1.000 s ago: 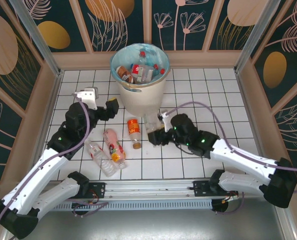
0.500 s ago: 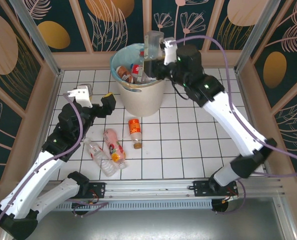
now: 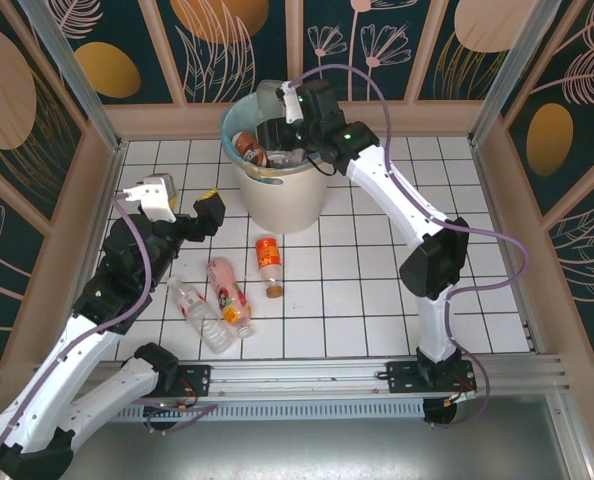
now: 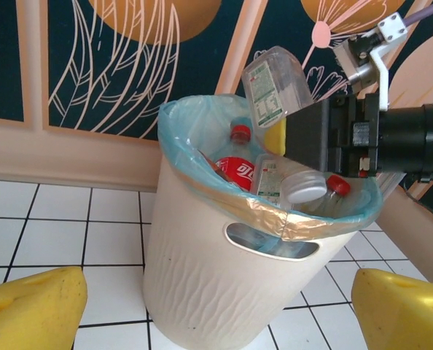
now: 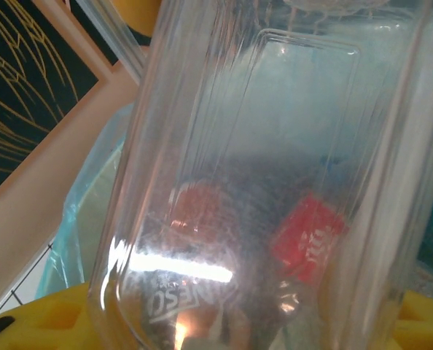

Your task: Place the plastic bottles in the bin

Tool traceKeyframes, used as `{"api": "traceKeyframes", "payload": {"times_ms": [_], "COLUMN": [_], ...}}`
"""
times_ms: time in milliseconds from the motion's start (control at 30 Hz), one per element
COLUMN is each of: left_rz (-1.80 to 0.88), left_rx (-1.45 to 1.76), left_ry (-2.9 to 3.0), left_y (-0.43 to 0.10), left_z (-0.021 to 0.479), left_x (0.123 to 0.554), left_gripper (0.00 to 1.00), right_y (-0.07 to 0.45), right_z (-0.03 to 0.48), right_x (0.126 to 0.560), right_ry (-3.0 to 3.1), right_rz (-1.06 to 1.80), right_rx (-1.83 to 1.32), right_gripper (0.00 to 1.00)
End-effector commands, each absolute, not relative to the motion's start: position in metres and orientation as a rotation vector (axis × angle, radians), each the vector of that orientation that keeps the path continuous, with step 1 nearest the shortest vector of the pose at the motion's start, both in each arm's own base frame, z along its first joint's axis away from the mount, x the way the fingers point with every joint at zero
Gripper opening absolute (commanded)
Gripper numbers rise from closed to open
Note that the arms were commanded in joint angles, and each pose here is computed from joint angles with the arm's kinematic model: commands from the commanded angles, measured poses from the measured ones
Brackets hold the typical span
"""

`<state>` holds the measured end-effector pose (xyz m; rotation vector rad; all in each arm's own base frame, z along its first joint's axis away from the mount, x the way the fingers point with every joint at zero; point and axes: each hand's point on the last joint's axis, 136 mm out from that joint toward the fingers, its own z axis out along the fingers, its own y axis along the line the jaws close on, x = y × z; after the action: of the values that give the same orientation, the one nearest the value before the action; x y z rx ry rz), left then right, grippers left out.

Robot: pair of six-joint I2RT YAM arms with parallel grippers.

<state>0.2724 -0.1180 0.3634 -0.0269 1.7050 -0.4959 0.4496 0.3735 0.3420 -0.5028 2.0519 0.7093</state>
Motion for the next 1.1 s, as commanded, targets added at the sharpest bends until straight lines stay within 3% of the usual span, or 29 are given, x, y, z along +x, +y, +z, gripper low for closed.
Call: {"api": "traceKeyframes", "payload": {"times_ms": [0, 100, 300, 433, 600, 800, 900, 1067], "left_rz": [-0.463, -0.454, -0.451, -0.443, -0.417, -0.4, -0.39, -0.387], "left_rx": [-0.028, -0.036, -0.051, -0.054, -0.059, -0.07, -0.072, -0.076], "left_ry": [1.724, 1.721, 1.723, 1.738, 1.741, 1.737, 1.744, 1.749], "left_y": [-0.113, -0.111, -0.109, -0.107, -0.104, -0.1, -0.098, -0.097], "left_z": [0.353, 0.352, 0.35, 0.346, 0.343, 0.342, 0.34, 0.338], "left_x": [0.272, 0.271, 0.271, 0.27, 0.271, 0.27, 0.269, 0.268], "left_gripper": [0.94, 0.94, 0.94, 0.94, 0.94, 0.94, 0.94, 0.94], "right_y": [0.368, 0.364, 0.362, 0.352, 0.352, 0.361, 0.367, 0.396], "right_z": [0.373, 0.381, 0.399, 0.386, 0.368, 0.381, 0.384, 0.381], "right_x": [0.443, 0.442, 0.433, 0.439, 0.443, 0.443, 0.445, 0.446], "right_ry": [2.003, 1.968, 1.953, 1.999, 2.031, 1.988, 1.958, 1.913], "right_rz": [0.563, 0.407, 0.437, 0.435, 0.438, 0.498, 0.525, 0.607], "right_rx": [-0.476, -0.479, -0.479, -0.465, -0.484, -0.482, -0.5, -0.572], "right_gripper": [0.62, 0.68, 0.69, 0.69, 0.78, 0.8, 0.74, 0.51]}}
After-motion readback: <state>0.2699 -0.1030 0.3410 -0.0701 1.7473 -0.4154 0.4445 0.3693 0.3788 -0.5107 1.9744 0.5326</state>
